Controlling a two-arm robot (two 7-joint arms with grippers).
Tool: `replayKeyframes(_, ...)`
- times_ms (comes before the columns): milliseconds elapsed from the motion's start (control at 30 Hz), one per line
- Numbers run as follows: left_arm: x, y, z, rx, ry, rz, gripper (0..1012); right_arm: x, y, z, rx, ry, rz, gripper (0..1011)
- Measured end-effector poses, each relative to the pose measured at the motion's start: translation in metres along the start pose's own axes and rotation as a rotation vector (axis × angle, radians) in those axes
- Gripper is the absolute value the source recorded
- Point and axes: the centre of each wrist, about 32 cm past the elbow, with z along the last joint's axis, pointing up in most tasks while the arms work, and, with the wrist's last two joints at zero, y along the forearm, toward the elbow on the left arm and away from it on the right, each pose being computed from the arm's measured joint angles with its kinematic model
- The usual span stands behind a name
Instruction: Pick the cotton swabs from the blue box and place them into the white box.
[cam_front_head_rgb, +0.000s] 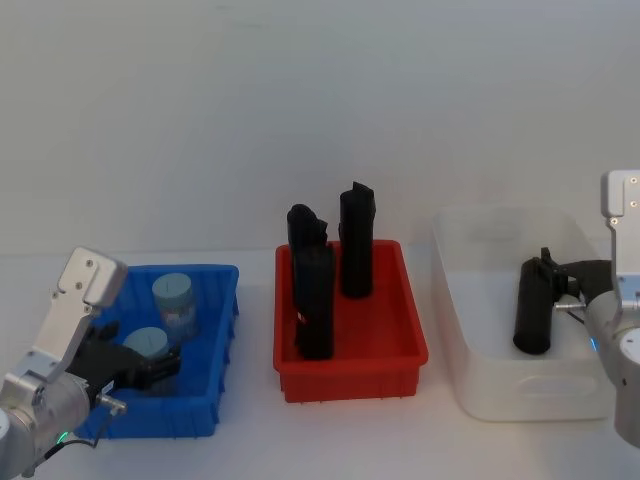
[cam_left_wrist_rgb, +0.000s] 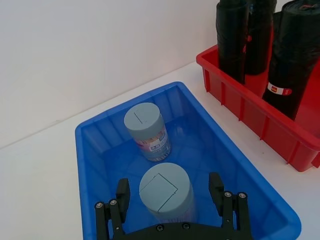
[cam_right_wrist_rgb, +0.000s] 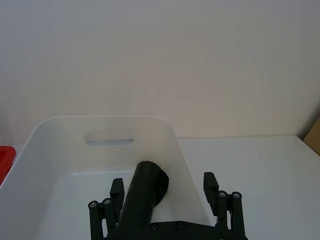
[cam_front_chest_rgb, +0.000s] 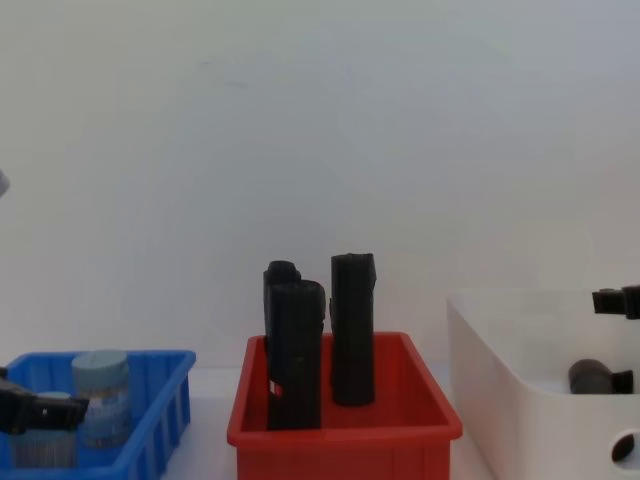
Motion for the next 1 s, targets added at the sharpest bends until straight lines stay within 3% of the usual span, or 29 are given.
replayKeyframes(1000, -0.0007, -0.0270, -0.0092, 0.046, 0.015, 0.049, 1003, 0.000, 0.000, 0.000, 0.000, 0.000, 0.000, 1002)
